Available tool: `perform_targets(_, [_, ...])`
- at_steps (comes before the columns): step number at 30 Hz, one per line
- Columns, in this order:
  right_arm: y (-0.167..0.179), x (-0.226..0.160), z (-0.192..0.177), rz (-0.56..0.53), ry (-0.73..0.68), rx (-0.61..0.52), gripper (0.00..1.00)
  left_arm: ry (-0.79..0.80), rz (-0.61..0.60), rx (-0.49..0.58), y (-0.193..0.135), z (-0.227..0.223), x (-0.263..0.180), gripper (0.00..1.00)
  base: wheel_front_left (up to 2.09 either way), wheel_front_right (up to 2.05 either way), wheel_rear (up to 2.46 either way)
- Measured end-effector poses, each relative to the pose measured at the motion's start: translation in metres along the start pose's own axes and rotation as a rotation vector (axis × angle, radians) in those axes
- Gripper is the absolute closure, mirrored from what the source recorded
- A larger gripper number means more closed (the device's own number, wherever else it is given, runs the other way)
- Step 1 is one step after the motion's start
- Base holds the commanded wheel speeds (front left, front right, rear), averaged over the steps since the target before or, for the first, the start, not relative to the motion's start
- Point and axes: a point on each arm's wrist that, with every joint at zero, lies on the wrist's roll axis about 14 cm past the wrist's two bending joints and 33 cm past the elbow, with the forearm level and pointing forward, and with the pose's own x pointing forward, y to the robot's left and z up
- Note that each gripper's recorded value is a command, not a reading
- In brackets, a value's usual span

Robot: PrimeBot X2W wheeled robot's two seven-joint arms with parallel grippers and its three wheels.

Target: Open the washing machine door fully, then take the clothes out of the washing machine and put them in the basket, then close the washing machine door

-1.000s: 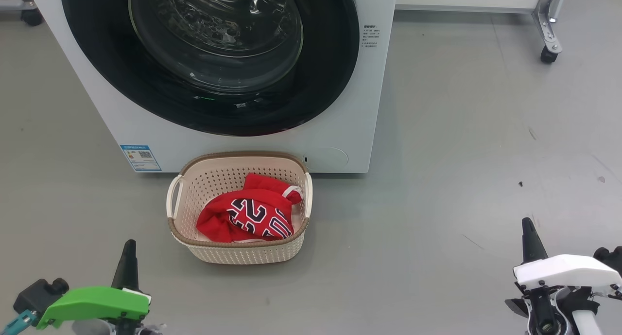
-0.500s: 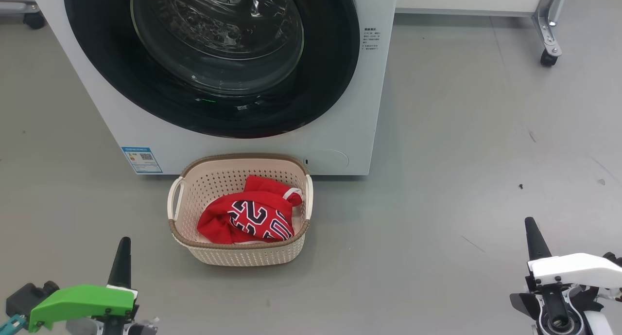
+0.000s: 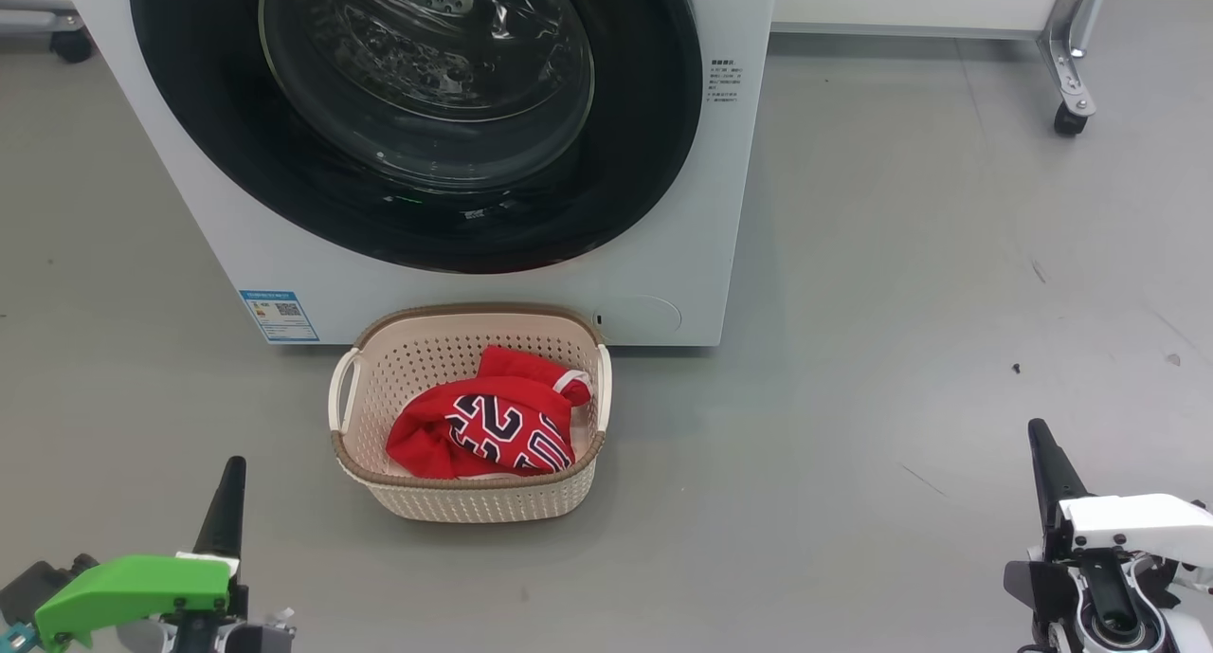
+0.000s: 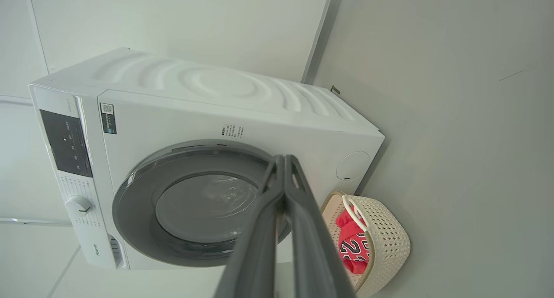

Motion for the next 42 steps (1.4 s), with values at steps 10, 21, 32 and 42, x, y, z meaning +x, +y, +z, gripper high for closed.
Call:
perform_targets(10, [0.0035,-0.0004,0.0039,0.019,0.001,0.133,1.0,0.006,-0.031,-0.106,-0.0081,0.0037,-0.0005,1.0,0.0,0.0,0.0])
perform_targets(21, [0.0073,0.0005,0.0062,0.037,-0.003,0.178,1.0,0.002,-0.04,-0.145,-0.0101,0.0064,-0.0008,1.0,0.0,0.0,0.0])
perform_targets(32, [0.0072,0.0006,0.0062,0.037,-0.003,0.178,1.0,0.002,-0.041,-0.145,-0.0103,0.0065,-0.0007,1.0,0.0,0.0,0.0])
perform_targets(42, [0.0073,0.0006,0.0062,0.037,-0.003,0.178,1.0,0.002,-0.041,-0.145,-0.0105,0.0065,-0.0007,1.0,0.0,0.0,0.0])
